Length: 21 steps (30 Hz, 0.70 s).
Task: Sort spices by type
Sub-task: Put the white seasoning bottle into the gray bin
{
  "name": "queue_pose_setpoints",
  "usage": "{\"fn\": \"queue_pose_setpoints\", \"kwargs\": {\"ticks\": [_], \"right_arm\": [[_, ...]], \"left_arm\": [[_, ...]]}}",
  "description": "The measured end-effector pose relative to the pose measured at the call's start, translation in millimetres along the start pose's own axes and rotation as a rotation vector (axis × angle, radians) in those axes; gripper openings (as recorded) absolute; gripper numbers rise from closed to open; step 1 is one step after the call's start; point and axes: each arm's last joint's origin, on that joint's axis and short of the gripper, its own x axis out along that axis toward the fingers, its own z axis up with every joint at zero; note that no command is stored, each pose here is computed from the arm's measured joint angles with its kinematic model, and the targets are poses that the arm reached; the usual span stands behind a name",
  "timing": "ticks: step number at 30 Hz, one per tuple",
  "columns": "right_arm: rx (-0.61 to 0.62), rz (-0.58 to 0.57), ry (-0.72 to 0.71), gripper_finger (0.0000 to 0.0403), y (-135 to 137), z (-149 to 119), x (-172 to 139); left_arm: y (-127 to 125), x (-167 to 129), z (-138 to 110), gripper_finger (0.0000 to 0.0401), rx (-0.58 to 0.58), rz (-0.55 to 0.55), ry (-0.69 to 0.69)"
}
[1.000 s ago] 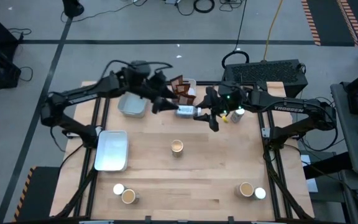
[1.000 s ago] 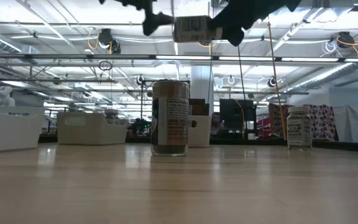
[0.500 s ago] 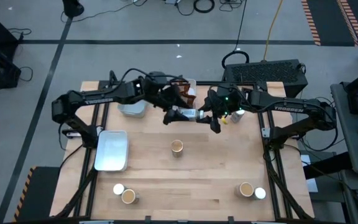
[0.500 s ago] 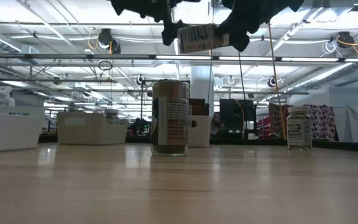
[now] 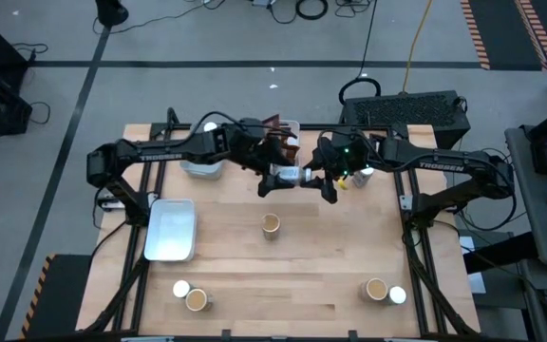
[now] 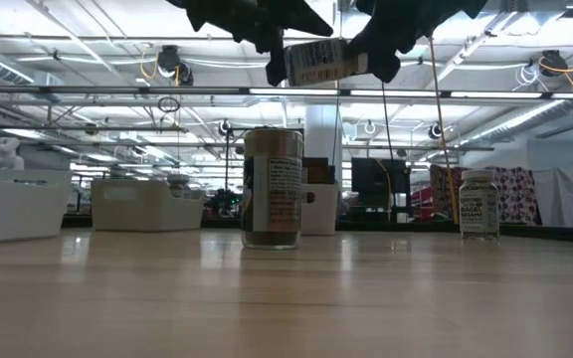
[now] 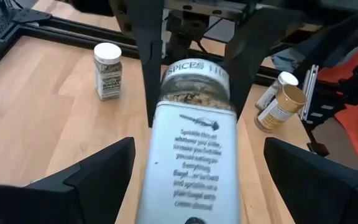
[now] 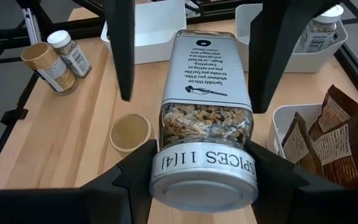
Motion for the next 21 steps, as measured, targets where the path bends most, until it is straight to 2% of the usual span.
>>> {"fn": "queue_pose_setpoints", "kwargs": {"ticks": [8, 11, 15, 21], "right_arm": [[0.009, -0.004, 0.002, 0.0190, -0.2, -0.2, 0.1], [0.010, -0.004, 0.002, 0.0191, -0.2, -0.2, 0.1], [0.016, -0.004, 0.003, 0.0191, -0.2, -0.3, 0.1], [0.017, 0.004, 0.005, 0.0191, 0.1, -0.5, 0.1]], "left_arm": [[-2.2, 7.6, -1.0, 0.0358, 0.029, 0.025, -0.010], [-2.7, 9.9, -3.8, 0.0344, 0.033, 0.037, 0.009], [-3.2, 9.4, -2.6, 0.0300, 0.037, 0.046, 0.000], [-2.9, 9.4, -2.7, 0.0212, 0.045, 0.053, 0.000]]}}
